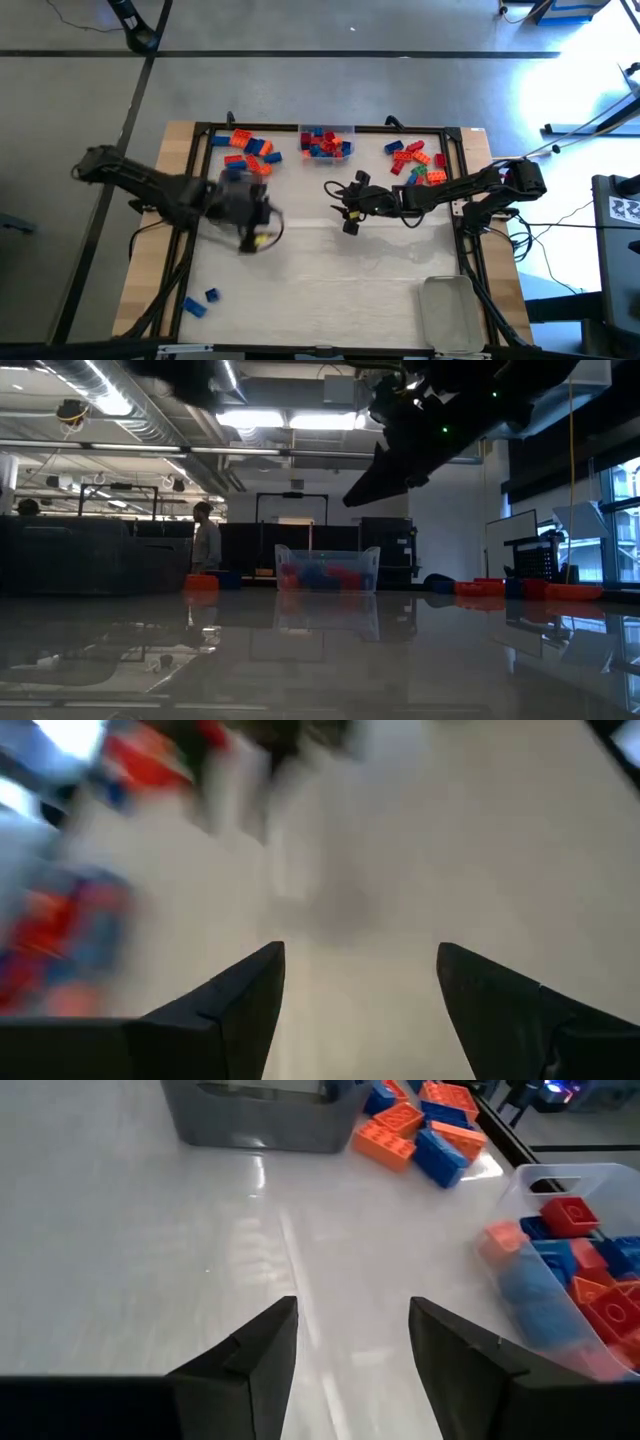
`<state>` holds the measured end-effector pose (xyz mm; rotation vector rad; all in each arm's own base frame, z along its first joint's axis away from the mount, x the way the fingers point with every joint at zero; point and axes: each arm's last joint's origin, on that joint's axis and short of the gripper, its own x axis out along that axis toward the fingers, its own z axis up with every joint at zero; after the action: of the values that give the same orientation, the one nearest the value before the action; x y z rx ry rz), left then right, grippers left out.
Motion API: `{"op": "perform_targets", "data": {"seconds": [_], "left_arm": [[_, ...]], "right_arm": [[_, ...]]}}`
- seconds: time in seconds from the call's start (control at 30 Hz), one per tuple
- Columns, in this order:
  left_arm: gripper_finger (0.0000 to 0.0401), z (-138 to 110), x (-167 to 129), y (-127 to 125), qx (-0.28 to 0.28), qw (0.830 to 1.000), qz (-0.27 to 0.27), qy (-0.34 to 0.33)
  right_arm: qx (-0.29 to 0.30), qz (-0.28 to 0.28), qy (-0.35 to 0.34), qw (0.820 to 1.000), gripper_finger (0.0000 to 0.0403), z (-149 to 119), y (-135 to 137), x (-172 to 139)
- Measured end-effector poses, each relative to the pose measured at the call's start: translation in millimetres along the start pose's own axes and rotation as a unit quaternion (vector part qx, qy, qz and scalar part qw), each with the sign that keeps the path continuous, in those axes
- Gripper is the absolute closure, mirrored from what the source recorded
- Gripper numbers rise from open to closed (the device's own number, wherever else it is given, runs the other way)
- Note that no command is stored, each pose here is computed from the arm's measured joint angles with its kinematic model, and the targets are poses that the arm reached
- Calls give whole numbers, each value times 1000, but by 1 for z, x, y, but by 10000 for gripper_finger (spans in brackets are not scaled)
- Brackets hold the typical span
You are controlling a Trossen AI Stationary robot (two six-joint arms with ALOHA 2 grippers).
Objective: Sort blocks by size
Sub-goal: Put the blue 4 stud game piece into the transparent bin
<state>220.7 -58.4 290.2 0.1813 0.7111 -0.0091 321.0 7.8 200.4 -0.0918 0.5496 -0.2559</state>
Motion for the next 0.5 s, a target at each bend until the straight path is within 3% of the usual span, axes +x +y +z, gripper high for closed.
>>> {"op": "perform_targets", "data": {"seconds": [0.13,0.3,0.5], "left_arm": [[153,-20,-10,-45,-22,995,-61,82],[152,-44,-21,-93,-98,979,-85,160],[152,-70,-26,-138,-205,941,-86,254]], "right_arm": [[-1,6,1,1000,210,0,1,0],[2,8,0,1000,210,0,0,0],[4,8,-1,1000,210,0,0,0]]}}
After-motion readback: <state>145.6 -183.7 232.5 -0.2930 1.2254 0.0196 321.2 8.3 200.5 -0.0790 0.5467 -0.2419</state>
